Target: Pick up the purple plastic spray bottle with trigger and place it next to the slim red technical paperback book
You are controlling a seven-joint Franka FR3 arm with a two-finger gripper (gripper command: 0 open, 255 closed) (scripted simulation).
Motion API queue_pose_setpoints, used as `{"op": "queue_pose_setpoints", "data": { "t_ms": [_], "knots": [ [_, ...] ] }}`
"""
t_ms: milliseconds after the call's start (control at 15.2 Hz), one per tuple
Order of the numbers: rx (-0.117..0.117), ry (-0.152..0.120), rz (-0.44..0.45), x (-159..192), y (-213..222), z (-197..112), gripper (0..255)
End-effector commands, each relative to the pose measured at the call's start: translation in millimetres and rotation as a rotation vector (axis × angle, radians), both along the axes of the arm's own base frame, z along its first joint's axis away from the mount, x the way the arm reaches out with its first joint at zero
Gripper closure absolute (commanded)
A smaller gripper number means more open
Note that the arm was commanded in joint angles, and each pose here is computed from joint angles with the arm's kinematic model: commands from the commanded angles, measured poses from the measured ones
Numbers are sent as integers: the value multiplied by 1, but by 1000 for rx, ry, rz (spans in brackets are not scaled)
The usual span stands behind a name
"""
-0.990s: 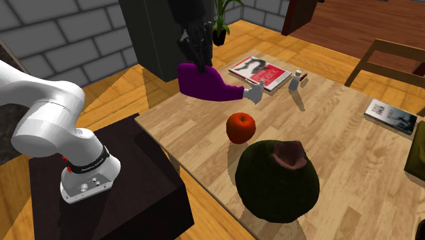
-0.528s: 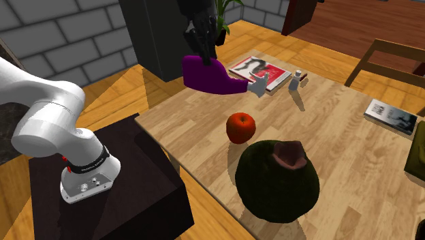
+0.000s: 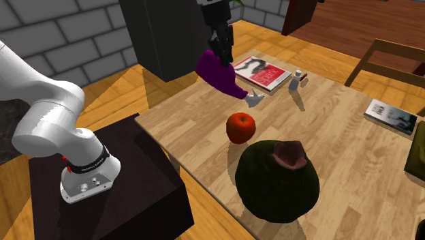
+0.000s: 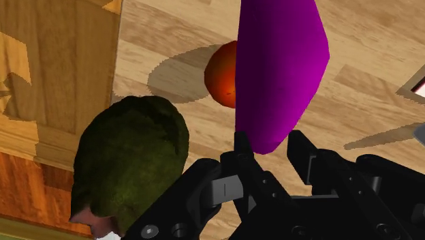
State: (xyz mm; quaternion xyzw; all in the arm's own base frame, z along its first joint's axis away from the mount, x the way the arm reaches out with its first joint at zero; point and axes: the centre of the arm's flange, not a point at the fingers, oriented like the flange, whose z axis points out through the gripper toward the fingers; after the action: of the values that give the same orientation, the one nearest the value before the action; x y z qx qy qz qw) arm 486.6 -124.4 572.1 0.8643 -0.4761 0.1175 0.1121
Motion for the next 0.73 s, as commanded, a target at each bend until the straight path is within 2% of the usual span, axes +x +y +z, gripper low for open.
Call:
{"op": "queue_pose_setpoints", "data": {
  "t_ms": [0,660],
  "knots": [
    [1,-1,-1,22,7,-12,255],
    [1,-1,-1,131,44,-76,255]
  ]
}}
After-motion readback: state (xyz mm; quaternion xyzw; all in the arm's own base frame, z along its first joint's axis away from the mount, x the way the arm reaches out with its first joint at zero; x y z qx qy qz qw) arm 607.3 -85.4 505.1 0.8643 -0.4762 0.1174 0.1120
